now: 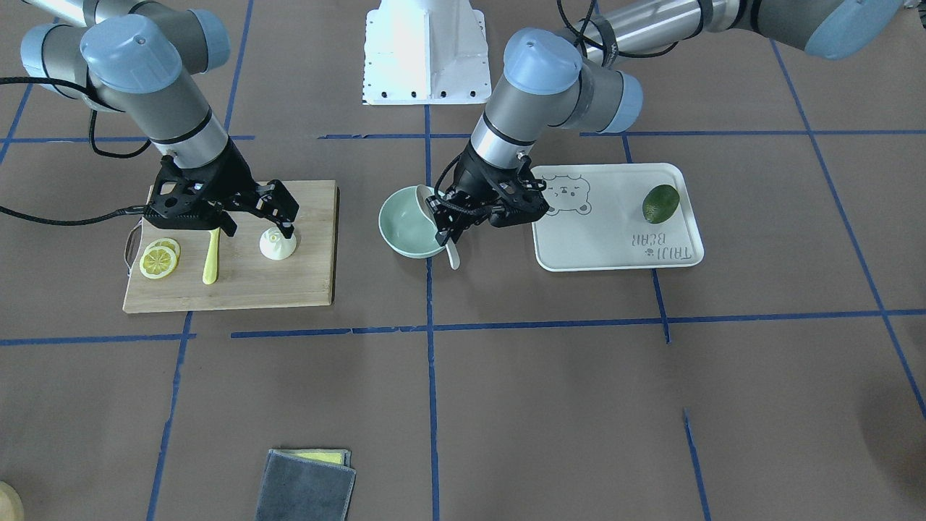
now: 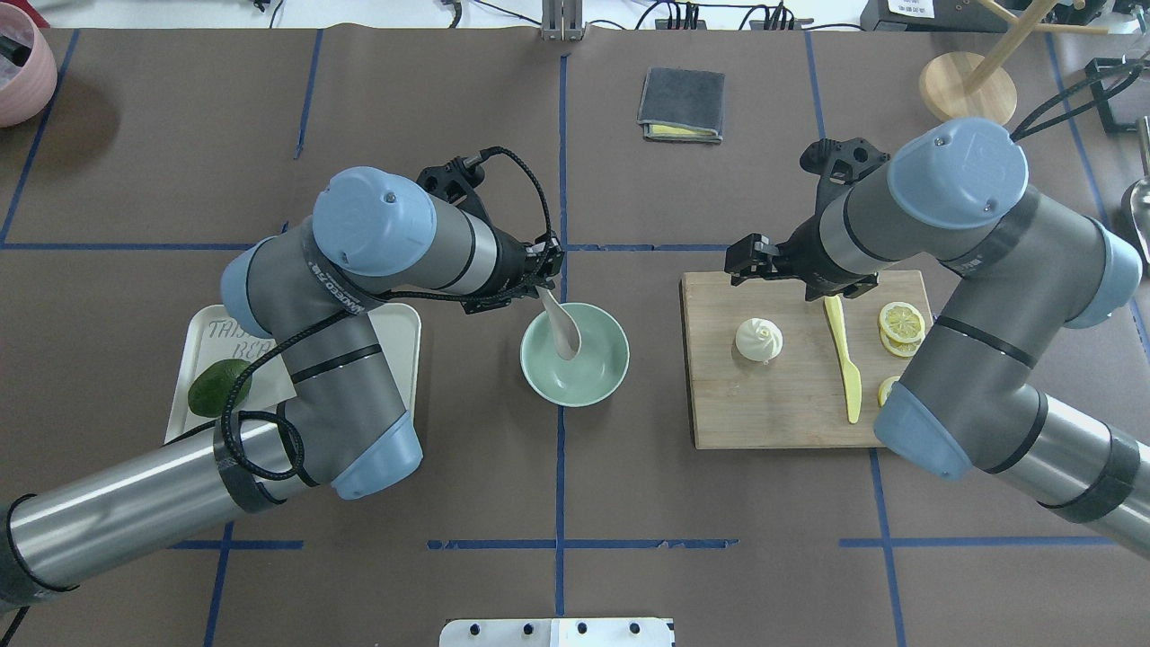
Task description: Put spoon and bun in bowl
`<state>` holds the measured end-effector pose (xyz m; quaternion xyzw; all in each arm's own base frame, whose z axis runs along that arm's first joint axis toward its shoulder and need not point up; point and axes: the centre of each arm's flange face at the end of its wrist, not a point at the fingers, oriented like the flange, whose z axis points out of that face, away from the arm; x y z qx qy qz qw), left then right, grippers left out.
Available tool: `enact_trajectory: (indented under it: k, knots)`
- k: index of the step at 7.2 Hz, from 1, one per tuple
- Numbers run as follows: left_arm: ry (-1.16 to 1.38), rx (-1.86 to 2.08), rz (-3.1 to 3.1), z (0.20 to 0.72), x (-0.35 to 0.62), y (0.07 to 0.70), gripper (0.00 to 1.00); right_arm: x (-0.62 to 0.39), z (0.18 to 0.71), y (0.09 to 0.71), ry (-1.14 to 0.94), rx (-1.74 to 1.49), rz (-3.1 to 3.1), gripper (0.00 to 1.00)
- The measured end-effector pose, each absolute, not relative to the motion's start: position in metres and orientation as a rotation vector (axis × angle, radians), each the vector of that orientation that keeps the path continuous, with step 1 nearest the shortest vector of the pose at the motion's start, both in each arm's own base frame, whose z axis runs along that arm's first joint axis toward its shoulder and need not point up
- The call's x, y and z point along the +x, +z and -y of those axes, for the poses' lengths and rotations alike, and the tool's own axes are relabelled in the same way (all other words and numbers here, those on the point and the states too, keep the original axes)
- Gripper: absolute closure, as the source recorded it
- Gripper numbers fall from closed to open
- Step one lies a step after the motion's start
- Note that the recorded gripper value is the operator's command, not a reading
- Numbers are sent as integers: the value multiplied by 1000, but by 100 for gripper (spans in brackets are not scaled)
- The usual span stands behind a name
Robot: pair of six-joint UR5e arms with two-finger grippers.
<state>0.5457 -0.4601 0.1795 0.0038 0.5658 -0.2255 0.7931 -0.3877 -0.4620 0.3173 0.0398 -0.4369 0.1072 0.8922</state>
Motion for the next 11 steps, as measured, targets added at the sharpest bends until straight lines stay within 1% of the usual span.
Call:
enact_trajectory:
  k: [1, 2, 5, 7, 8, 9, 11]
  knots:
    - [-485, 9, -1222, 455, 557, 180, 74, -397, 461, 321, 219, 82, 895, 0]
    - [-482, 9, -1222, 452, 564, 181, 1, -403, 459, 322, 215, 82, 889, 0]
    - [-470, 17, -1228, 450, 560, 180, 0, -417, 453, 332, 203, 69, 869, 0]
    - [-476, 28, -1244, 450, 539, 174, 0, -429, 454, 349, 202, 51, 835, 0]
    - [-481, 31, -1244, 447, 524, 175, 0, -436, 454, 359, 199, 40, 816, 3]
    - [-486, 34, -1241, 445, 515, 176, 0, -440, 454, 367, 195, 32, 801, 12]
    - [-494, 37, -1237, 447, 508, 178, 0, -445, 453, 374, 190, 23, 790, 71]
